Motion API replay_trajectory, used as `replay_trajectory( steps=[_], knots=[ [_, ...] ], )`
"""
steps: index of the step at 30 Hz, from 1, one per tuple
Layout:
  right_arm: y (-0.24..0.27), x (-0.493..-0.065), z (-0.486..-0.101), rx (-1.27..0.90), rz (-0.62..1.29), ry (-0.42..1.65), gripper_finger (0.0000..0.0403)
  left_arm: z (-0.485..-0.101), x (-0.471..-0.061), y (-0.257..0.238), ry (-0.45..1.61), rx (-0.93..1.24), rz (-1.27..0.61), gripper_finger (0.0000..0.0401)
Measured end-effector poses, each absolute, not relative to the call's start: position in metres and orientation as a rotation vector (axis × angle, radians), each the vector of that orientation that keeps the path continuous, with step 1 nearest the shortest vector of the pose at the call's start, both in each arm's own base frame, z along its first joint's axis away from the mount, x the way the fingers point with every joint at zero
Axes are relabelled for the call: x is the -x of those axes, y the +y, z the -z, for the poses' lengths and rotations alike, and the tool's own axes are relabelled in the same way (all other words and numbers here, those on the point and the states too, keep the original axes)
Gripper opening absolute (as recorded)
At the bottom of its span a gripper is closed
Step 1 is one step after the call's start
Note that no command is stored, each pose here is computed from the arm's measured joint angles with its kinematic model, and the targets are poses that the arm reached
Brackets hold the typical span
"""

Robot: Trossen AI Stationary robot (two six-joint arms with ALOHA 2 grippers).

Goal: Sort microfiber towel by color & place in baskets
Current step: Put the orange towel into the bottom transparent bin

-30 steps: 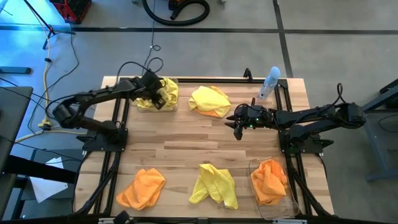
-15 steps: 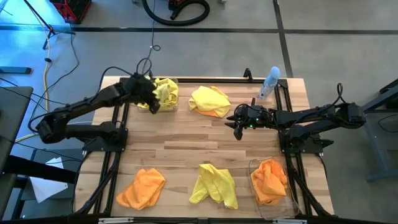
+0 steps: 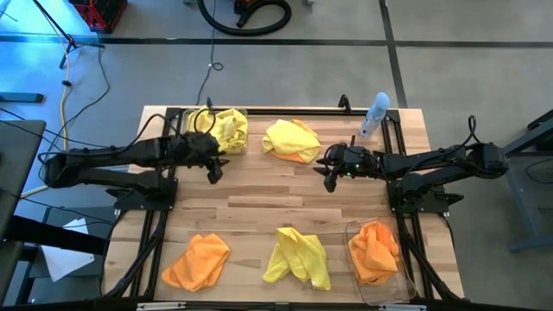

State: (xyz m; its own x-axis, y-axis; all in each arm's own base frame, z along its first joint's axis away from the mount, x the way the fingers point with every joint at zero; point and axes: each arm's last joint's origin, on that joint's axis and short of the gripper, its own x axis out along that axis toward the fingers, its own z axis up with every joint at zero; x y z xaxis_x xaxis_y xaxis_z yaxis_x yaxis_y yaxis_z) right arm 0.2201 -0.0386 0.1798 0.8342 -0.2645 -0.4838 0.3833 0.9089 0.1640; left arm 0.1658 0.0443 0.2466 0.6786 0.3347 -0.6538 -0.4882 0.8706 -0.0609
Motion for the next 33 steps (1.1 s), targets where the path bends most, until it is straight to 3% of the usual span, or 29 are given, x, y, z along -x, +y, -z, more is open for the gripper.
replay_trajectory(
  steps=[12,22,33],
  knots=[
    [-0.039,-0.220,-0.180,-0.260,0.348,0.471,0.0144,-0.247,-0.173,0.000,0.669,0.254,-0.336,0.0152],
    [-0.039,-0.220,-0.180,-0.263,0.349,0.474,0.0144,-0.238,-0.173,-0.060,0.870,0.497,-0.307,0.0152],
    [-0.039,-0.220,-0.180,-0.315,0.362,0.465,0.0144,-0.227,-0.188,-0.147,1.123,0.529,-0.354,0.0152]
  ],
)
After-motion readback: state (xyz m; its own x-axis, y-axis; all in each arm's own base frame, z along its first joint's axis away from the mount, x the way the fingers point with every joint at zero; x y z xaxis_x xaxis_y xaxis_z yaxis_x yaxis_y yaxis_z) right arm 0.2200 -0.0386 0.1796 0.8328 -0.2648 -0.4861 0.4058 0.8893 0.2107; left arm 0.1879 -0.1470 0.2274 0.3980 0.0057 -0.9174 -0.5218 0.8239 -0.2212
